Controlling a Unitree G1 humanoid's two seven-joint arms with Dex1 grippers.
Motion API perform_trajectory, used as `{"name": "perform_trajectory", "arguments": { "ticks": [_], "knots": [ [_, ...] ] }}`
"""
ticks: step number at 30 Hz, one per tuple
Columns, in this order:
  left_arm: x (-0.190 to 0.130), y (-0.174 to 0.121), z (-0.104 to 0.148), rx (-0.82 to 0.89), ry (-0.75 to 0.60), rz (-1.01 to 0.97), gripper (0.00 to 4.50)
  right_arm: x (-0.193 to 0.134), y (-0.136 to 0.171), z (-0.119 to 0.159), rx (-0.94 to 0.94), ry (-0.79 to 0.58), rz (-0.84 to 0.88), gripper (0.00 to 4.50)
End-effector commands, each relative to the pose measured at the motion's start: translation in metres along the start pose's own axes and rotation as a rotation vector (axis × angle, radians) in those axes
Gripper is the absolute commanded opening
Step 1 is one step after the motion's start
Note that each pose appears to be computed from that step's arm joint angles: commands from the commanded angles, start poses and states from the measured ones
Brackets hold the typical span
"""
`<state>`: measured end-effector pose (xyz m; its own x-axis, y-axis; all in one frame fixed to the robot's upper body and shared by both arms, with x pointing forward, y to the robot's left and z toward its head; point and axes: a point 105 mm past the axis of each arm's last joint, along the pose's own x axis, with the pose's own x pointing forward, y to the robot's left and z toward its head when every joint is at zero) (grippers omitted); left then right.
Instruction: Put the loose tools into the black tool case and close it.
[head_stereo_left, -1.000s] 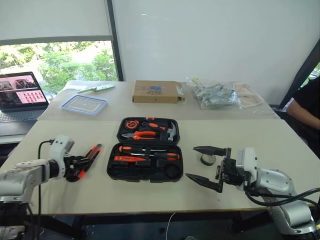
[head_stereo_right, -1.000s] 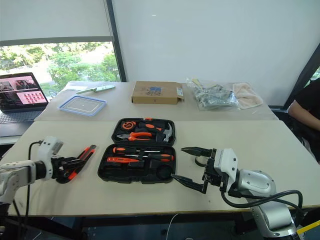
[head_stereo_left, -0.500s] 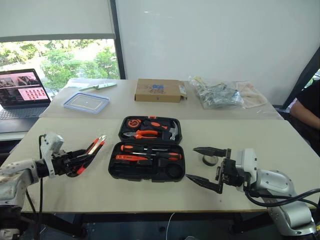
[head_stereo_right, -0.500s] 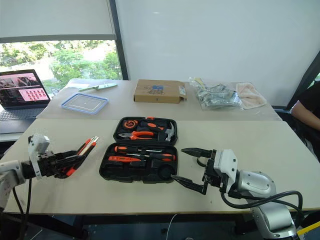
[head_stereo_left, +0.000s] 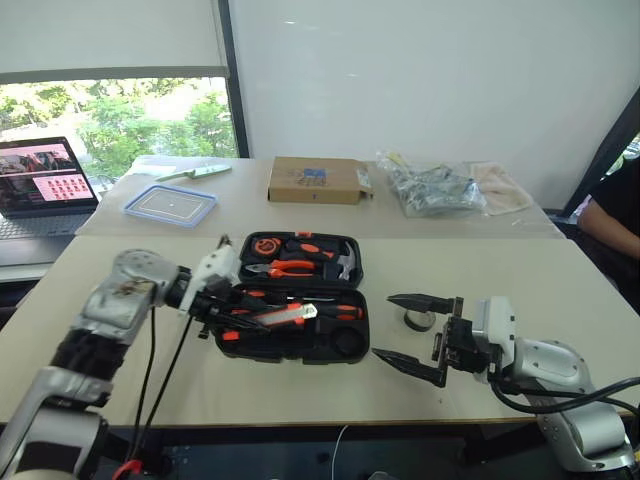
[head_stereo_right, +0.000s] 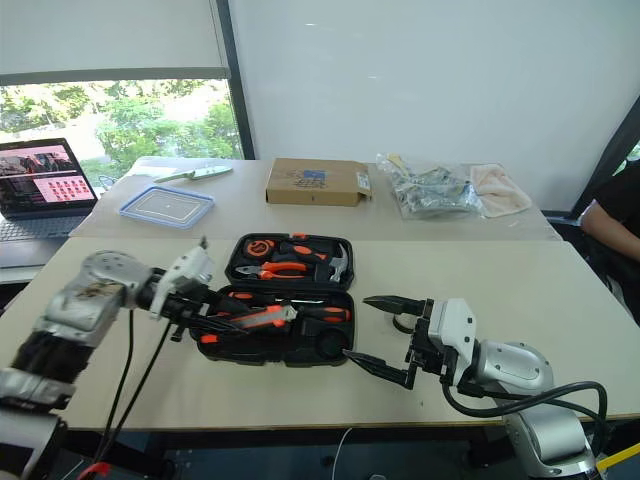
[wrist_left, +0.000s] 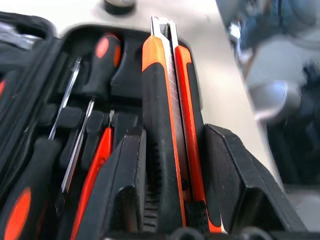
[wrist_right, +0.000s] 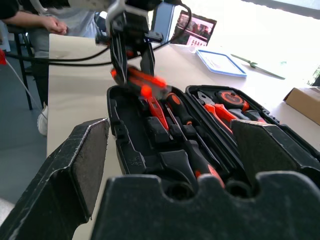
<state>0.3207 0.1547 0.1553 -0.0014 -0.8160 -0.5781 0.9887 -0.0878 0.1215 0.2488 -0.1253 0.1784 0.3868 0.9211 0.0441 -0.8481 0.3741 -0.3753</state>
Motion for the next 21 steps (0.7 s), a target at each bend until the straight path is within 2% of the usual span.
{"name": "perform_trajectory", "arguments": {
  "ticks": [1,12,21],
  "knots": [
    [0.004,0.006,-0.008,0.093,0.070,-0.018,1.37,-0.004,0.000,0.013,-0.042,-0.019,-0.023,4.50],
    [0.029,0.009,-0.005,0.072,0.017,-0.089,1.37,-0.008,0.004,0.012,-0.039,-0.005,-0.054,4.50],
    [0.031,0.017,-0.014,0.036,0.043,-0.057,1.37,-0.006,0.003,0.011,-0.036,-0.009,-0.060,4.50]
  ]
}}
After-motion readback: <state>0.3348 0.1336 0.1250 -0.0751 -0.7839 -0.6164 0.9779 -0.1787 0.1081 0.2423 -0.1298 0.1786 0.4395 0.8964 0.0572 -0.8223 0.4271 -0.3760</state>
